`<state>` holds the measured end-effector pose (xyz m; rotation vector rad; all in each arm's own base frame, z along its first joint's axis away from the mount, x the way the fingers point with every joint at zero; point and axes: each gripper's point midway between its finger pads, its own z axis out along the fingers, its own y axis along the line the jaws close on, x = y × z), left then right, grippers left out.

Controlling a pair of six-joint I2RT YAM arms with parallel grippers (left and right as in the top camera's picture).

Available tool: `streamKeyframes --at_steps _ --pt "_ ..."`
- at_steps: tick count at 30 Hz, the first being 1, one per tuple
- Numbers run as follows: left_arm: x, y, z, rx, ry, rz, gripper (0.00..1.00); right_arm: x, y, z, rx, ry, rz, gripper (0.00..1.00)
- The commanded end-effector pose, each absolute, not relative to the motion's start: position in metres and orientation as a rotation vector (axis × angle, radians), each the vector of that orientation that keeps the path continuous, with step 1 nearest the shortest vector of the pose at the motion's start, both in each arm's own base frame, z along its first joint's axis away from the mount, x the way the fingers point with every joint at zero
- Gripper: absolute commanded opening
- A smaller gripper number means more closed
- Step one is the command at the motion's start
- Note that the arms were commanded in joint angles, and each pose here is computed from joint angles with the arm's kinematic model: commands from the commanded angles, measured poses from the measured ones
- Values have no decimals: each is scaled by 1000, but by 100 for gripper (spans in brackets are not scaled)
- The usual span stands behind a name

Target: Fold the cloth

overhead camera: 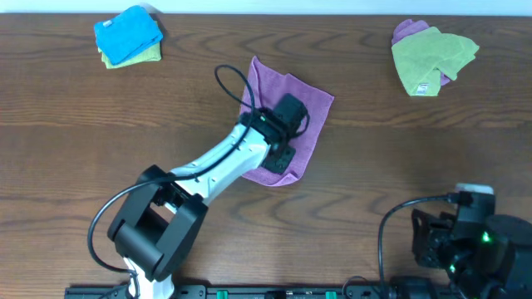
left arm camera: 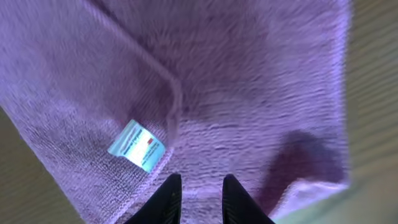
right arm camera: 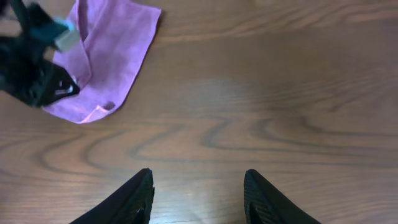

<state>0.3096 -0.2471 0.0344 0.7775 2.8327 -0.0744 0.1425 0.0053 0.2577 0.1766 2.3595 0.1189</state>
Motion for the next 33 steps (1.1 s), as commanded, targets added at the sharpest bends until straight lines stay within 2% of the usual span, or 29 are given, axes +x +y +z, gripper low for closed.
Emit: streamKeyframes --at_steps 1,9,16,22,25,33 --pt "314 -229 30 706 2819 32 24 138 -1 272 177 2321 73 47" --pt "333 -236 33 667 2731 23 33 134 0 273 176 2329 77 47" --pt "339 -251 36 669 2694 -70 45 134 1 274 174 2324 81 47" --pt "344 -255 35 663 2677 -83 44 136 1 275 174 2316 82 47" --pt "343 -255 30 666 2686 -76 40 136 1 276 173 2314 82 46" --pt "344 -254 9 691 2709 -49 39 136 0 275 174 2314 81 46"
